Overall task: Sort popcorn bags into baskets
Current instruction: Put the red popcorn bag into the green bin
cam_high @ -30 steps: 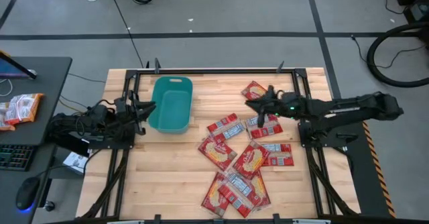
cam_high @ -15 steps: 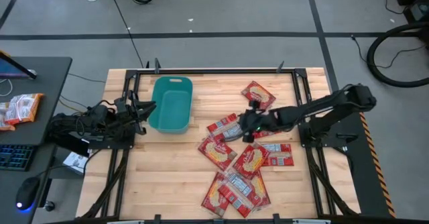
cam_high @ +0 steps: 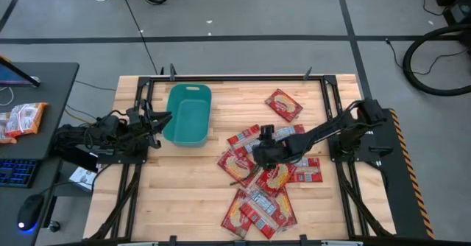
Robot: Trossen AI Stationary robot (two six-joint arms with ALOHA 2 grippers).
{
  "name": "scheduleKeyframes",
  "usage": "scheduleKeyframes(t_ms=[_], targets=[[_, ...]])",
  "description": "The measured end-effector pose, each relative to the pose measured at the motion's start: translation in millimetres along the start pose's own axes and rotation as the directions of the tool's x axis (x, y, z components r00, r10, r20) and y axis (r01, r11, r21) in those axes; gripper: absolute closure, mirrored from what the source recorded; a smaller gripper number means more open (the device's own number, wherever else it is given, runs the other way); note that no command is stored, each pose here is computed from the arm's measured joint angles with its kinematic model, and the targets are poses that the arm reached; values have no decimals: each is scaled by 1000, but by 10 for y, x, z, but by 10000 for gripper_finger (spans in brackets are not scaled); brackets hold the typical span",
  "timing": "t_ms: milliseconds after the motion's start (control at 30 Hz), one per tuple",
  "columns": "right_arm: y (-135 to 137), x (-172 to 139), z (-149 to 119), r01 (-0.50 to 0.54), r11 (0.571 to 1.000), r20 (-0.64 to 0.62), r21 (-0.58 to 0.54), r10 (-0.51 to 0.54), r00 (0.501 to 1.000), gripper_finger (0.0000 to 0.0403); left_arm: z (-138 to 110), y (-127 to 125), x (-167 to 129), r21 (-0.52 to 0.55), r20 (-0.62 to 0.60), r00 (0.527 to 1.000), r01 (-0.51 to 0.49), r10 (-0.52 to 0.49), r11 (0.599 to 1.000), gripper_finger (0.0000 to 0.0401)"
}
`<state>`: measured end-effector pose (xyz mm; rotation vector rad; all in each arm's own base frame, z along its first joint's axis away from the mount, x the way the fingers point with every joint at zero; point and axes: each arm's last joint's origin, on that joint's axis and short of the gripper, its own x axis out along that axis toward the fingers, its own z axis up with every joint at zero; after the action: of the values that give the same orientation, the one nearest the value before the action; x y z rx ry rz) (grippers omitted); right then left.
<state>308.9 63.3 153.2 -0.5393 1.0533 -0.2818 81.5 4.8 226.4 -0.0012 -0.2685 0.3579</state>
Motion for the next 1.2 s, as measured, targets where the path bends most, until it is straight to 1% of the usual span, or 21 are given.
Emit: scheduleKeyframes(t_ms=[133,267,467,633,733,1000,1100,1200], targets=[[170,70,-13,36,997,-24,-71,-38,999,176,1,0,0,-10,1,1000,0,0,1000,335],[248,165,-28,79,993,-36,-88,-83,996,176,2,0,0,-10,2,1000,0,0,1000,335],[327,281,-39,87,992,-44,-94,-92,995,176,2,0,0,-10,2,1000,0,0,1000,335],[300,296,-15,119,991,-25,-64,-121,992,177,3,0,0,-8,3,1000,0,0,1000,335],[267,323,-9,118,991,-24,-57,-120,992,184,3,0,0,-8,3,1000,0,0,1000,335],[235,402,-3,125,992,-23,-34,-126,992,229,3,0,0,-8,3,1000,0,0,1000,335],[233,399,4,125,991,-16,-44,-125,992,259,3,0,0,-8,3,1000,0,0,1000,335],[234,399,5,121,992,-15,-45,-122,992,298,4,0,0,-8,4,1000,0,0,1000,335]])
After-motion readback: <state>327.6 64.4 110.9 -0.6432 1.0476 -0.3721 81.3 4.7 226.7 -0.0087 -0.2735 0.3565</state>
